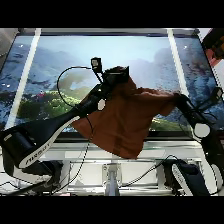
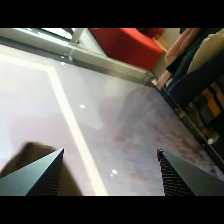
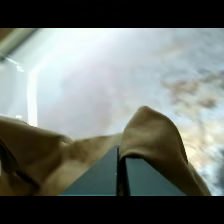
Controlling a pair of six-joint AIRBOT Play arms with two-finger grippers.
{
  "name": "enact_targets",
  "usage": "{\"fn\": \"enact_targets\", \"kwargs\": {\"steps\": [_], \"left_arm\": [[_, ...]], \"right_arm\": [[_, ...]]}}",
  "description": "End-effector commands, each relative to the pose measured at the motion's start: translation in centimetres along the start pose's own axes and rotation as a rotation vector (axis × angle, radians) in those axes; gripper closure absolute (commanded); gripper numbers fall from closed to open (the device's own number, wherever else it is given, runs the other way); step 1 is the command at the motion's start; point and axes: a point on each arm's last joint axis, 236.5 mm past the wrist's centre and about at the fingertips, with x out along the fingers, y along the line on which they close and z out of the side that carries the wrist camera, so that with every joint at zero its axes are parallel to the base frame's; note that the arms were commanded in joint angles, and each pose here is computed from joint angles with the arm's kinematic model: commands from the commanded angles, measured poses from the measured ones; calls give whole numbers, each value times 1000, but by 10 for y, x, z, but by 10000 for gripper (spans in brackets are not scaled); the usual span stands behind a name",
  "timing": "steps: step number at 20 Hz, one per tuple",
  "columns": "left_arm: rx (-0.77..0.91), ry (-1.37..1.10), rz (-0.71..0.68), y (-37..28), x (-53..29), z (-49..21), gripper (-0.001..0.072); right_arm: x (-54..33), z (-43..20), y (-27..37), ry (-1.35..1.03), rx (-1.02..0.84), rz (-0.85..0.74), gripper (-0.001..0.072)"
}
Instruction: Fold the clothes and pants, and hang the long-sleeved shirts on hangers.
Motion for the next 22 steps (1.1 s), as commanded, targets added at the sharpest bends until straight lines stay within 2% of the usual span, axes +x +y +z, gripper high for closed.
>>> {"fn": "enact_targets", "kwargs": {"steps": [1,2,3,5,6,9,11,14,17,20,21,22], "left_arm": [[-10,-5,4,1,0,1,37],[-11,-6,3,1,0,2,37],[-11,-7,3,1,0,2,37],[-13,-15,-6,-4,-2,8,40],[-15,-24,-13,-9,-3,14,41],[-23,-22,-35,-24,-12,33,42],[7,-4,-50,-32,-19,46,43],[56,88,-54,-37,-30,46,43],[50,323,2,-22,-50,11,87],[50,581,71,-2,-85,-24,87],[47,637,91,4,-95,-29,89],[44,680,109,11,-103,-33,103]], "right_arm": [[-21,-51,-75,277,88,-214,699],[-31,-68,-85,359,114,-248,699],[-41,-85,-90,443,132,-267,642],[-52,-105,-91,551,40,-249,329],[-53,-104,-90,559,-1,-237,305],[-44,-74,-85,460,-51,-225,306],[-35,-26,-78,307,-120,-214,309],[-18,23,-67,269,-217,-198,309],[22,35,-64,430,-225,-153,307],[53,5,-32,781,-260,117,295],[58,-5,-22,868,-266,203,245],[68,-12,-16,919,-275,258,228]]}}
